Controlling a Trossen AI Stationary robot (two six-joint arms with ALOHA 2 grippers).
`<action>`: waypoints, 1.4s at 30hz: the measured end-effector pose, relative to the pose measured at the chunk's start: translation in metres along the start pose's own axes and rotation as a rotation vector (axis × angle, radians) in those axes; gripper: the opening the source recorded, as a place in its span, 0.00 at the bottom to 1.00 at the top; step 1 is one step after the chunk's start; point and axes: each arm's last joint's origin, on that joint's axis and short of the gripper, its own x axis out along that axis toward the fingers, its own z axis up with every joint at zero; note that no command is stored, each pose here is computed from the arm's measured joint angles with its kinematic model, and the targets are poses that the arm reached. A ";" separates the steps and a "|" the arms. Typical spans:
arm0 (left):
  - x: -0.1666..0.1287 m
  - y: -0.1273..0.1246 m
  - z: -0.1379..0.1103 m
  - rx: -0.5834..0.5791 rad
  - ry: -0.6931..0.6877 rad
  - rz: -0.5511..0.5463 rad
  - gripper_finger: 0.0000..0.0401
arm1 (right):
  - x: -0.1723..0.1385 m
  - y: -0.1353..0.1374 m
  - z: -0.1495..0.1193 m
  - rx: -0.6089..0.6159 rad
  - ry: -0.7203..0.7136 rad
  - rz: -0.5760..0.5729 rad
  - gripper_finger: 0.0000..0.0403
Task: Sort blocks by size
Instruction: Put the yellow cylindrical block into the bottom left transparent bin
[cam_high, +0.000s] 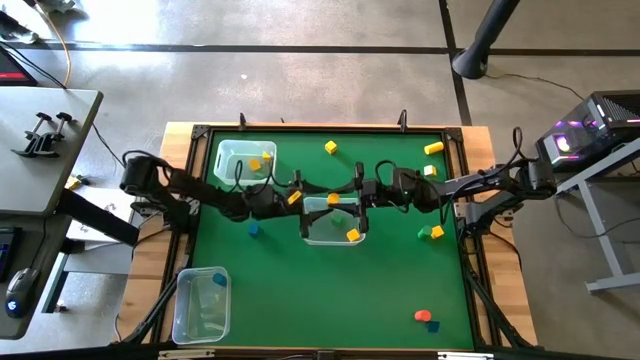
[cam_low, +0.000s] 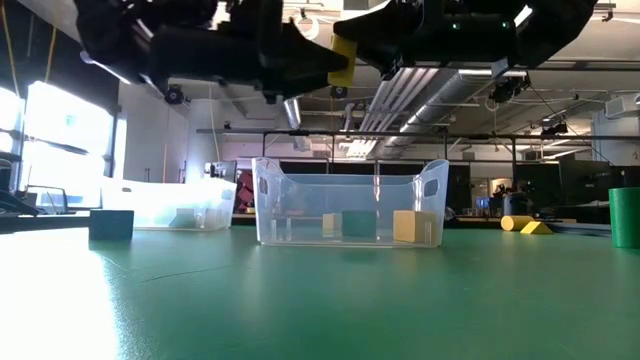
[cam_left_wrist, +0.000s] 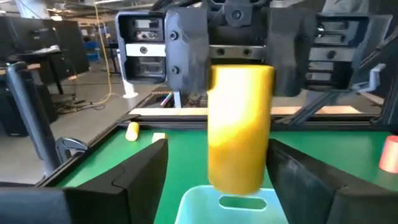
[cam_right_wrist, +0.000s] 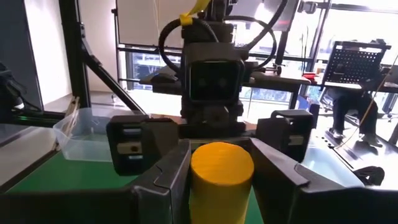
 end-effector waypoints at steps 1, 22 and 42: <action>0.003 0.000 0.001 -0.001 -0.005 -0.007 0.66 | 0.000 0.000 0.000 0.001 0.001 0.000 0.33; 0.017 -0.004 0.017 -0.023 -0.016 -0.089 0.25 | 0.001 0.006 -0.002 0.013 0.035 0.027 0.33; -0.072 -0.072 0.065 0.060 0.239 0.172 0.25 | -0.002 0.007 -0.002 0.017 0.059 0.061 0.62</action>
